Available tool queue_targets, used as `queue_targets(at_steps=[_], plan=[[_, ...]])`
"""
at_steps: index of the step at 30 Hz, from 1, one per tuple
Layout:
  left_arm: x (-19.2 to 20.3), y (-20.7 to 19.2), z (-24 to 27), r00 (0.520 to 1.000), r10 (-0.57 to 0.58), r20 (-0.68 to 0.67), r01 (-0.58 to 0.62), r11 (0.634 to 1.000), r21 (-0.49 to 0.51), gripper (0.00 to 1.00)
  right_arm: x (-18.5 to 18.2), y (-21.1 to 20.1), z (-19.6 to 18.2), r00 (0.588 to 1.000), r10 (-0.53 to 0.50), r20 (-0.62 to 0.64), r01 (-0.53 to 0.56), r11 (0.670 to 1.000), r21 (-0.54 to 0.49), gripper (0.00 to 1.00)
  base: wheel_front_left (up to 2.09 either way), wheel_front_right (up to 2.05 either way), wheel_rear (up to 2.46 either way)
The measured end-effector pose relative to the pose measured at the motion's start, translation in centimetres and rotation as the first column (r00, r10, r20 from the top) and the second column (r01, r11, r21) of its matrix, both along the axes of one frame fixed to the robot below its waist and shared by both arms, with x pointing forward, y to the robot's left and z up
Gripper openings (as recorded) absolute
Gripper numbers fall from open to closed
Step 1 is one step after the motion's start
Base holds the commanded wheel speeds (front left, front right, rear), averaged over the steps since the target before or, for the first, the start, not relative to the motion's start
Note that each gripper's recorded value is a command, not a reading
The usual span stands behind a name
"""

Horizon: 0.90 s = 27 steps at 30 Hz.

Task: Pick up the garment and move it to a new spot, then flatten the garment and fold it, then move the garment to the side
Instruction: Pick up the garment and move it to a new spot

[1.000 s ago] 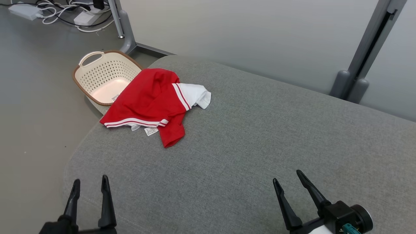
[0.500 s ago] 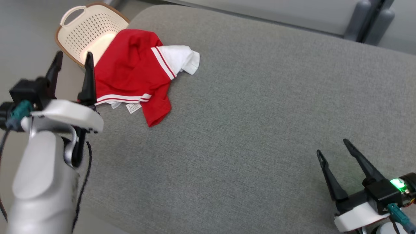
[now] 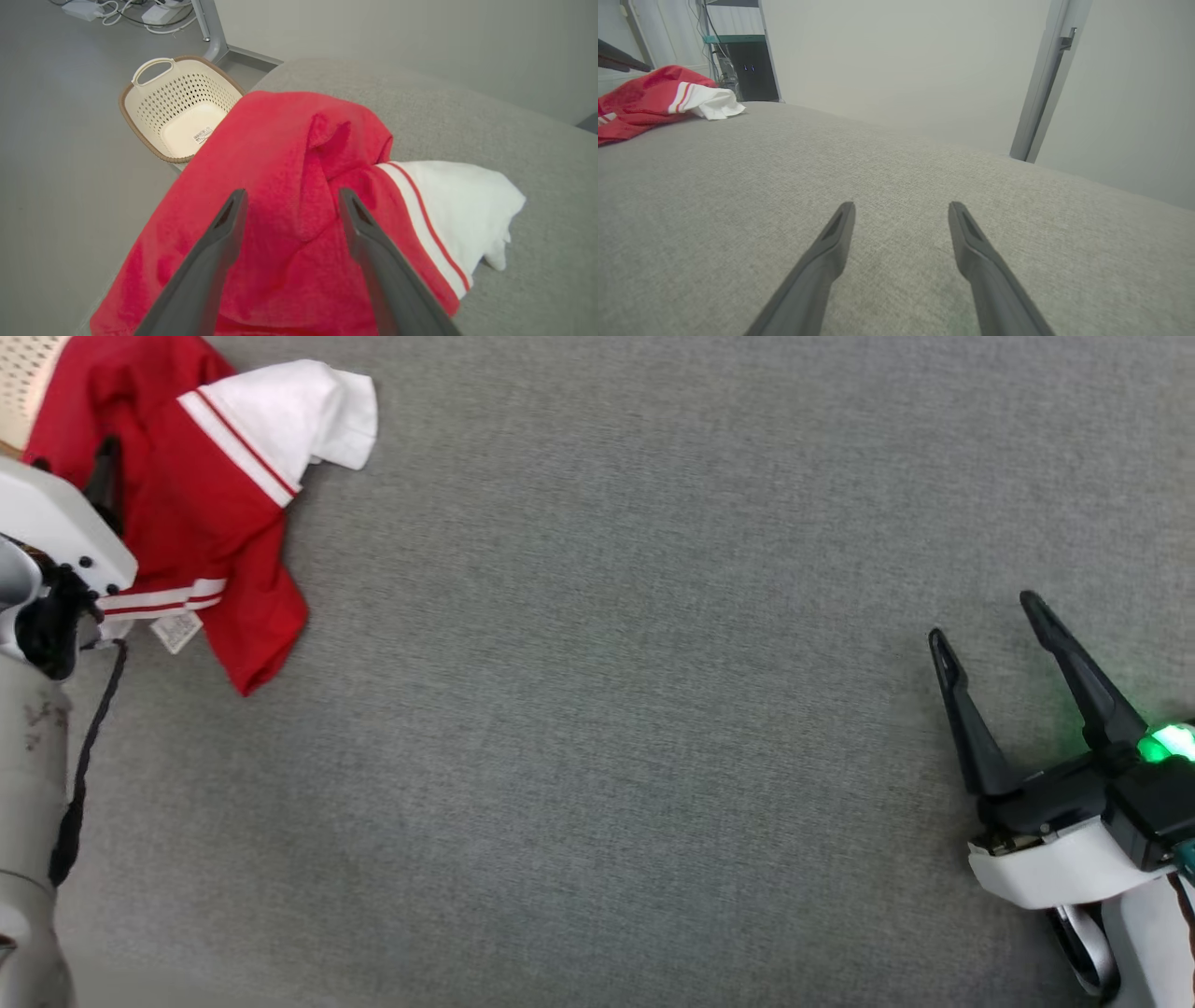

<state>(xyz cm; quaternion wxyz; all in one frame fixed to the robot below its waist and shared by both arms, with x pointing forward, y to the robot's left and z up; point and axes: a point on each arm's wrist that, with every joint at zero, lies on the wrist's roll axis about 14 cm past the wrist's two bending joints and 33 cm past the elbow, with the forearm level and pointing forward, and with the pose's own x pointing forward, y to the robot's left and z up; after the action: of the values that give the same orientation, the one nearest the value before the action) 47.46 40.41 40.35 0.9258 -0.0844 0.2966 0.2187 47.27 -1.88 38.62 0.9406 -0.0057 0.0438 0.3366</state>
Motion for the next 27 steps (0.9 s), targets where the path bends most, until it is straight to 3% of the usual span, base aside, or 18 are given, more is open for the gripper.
queue_targets(at_steps=[6, 12, 13, 14, 21, 27], plan=[[-1.4, -0.1, -6.4, 0.98, 0.015, -0.2, -0.022, 0.999, -0.032, 1.0, 1.0, -1.7, -0.2, 0.998, -0.061, 0.007, 0.061, 0.998, 0.02, 1.0, 0.0, 0.0, 0.0], [-0.7, 0.2, -8.7, 0.976, 0.029, -0.214, -0.028, 1.0, 0.007, 1.0, 1.5, -3.1, -0.7, 0.994, -0.109, 0.0, 0.109, 0.993, 0.033, 1.0, 0.0, 0.0, 0.0], [-0.6, 0.2, -8.9, 0.977, 0.028, -0.21, -0.026, 1.0, 0.012, 0.46, 1.5, -3.2, -0.9, 0.994, -0.111, -0.003, 0.111, 0.993, 0.034, 1.0, 0.0, 0.0, 0.0], [-0.6, 0.2, -9.1, 0.978, 0.028, -0.204, -0.026, 1.0, 0.013, 0.0, 1.5, -3.2, -1.0, 0.994, -0.112, -0.005, 0.112, 0.993, 0.034, 1.0, 0.0, 0.0, 0.0], [0.8, 0.4, -6.9, 0.999, -0.015, -0.053, 0.02, 0.995, 0.096, 0.0, 1.5, -2.8, -0.7, 0.995, -0.102, 0.002, 0.102, 0.994, 0.037, 1.0, 0.0, 0.0, 0.0], [5.2, -0.4, 0.8, 0.971, -0.152, 0.186, 0.108, 0.968, 0.228, 0.0, 1.4, -2.4, 1.4, 0.993, -0.115, 0.029, 0.113, 0.993, 0.043, 1.0, 0.0, 0.0, 0.0]])
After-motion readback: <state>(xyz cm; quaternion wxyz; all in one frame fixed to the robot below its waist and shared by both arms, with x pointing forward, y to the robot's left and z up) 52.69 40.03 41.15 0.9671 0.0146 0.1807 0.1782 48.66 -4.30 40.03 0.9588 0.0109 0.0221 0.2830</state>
